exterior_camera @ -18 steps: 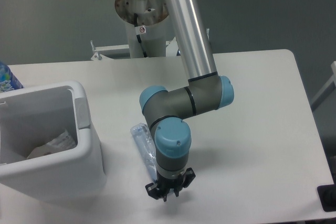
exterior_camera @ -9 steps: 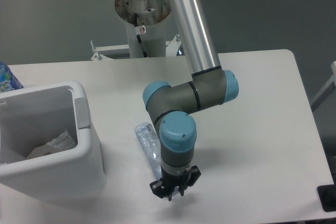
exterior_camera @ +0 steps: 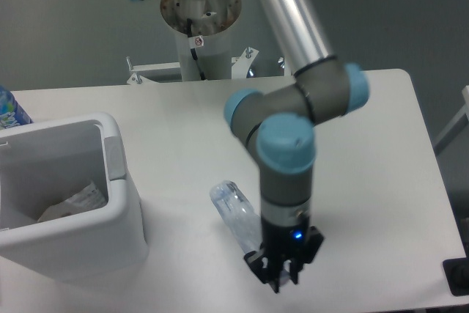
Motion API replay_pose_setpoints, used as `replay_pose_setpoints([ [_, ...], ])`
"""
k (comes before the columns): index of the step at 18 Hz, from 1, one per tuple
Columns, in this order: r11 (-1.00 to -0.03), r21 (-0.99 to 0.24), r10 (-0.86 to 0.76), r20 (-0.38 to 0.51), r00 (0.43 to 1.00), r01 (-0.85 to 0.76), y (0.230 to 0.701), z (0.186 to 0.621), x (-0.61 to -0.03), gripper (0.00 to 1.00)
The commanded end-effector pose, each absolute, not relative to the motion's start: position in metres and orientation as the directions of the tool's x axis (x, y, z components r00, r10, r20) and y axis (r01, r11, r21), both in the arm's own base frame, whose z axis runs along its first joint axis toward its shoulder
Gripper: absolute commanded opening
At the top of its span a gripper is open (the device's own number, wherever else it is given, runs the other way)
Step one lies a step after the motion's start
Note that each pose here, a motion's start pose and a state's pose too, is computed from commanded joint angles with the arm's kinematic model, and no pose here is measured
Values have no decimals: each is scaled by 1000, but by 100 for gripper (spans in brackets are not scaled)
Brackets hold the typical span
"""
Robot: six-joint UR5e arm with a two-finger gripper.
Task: Place the trash in the trash can
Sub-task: 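Lift the bottle and carry it over the trash bin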
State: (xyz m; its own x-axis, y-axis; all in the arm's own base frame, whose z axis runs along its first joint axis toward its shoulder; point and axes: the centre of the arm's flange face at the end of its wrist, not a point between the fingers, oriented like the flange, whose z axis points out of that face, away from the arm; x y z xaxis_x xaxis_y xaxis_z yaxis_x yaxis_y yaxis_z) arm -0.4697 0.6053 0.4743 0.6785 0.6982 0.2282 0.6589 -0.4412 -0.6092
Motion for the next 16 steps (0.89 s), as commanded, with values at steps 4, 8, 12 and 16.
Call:
replay_pose_setpoints([
  [4,-411,-675,681,219,698,613,593,532,-454,27],
  [8,-374,-752,645,209,735,543,589,586,-418,27],
  [12,-336,-824,585,197,787,456,597,629,-367,27],
  [16,-336,-845,531,194,825,415,606,654,-320,27],
])
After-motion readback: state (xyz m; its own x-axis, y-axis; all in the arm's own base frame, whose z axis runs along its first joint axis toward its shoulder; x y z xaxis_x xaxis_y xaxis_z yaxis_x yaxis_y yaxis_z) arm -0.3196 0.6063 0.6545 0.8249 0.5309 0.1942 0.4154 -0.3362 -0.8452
